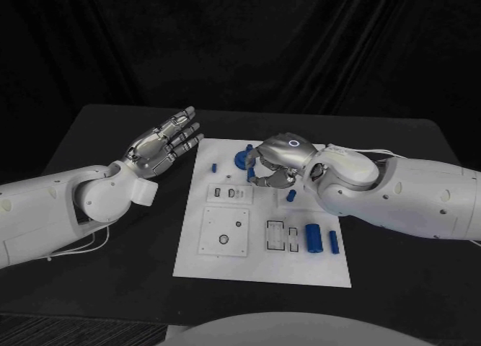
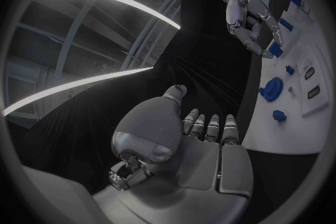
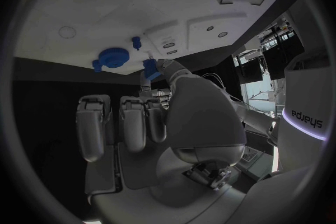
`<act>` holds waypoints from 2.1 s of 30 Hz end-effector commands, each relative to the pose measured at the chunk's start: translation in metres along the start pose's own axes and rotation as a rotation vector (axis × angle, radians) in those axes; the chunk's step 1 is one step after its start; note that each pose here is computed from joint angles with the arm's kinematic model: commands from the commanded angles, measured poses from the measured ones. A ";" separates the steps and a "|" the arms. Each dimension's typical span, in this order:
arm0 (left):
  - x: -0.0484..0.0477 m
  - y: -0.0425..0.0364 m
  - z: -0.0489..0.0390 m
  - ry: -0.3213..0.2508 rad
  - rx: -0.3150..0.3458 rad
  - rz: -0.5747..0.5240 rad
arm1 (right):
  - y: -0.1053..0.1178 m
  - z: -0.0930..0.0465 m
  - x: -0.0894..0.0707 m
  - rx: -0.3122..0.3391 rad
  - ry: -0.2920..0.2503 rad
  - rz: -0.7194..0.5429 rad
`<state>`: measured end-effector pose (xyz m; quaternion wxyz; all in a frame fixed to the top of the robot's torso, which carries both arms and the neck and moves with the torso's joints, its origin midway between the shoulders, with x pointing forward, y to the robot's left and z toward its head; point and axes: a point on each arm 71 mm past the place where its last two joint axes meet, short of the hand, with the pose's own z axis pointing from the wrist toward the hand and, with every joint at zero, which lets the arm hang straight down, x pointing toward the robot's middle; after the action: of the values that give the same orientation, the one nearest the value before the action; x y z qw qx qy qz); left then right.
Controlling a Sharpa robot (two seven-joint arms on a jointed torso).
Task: Assemble the parts on the task board
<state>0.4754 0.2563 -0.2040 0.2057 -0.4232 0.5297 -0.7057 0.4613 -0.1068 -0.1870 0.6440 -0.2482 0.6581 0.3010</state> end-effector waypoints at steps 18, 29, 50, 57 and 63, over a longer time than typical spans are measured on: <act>0.0045 0.0007 0.0035 0.027 0.014 -0.005 | 0.017 0.015 0.018 0.001 0.117 -0.081; 0.0047 0.0011 0.0045 0.031 0.013 -0.006 | 0.014 0.015 0.023 0.019 0.142 -0.084; 0.0042 0.0013 0.0052 0.032 0.011 -0.005 | 0.014 0.015 0.031 0.023 0.185 -0.085; 0.0044 0.0016 0.0058 0.033 0.010 -0.006 | 0.014 0.014 0.033 0.023 0.195 -0.085; 0.0040 0.0016 0.0059 0.033 0.009 -0.005 | 0.014 0.014 0.034 0.022 0.200 -0.085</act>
<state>0.4782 0.2508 -0.2047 0.2017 -0.4197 0.5307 -0.7082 0.4593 -0.0828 -0.2152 0.5957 -0.2968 0.7014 0.2551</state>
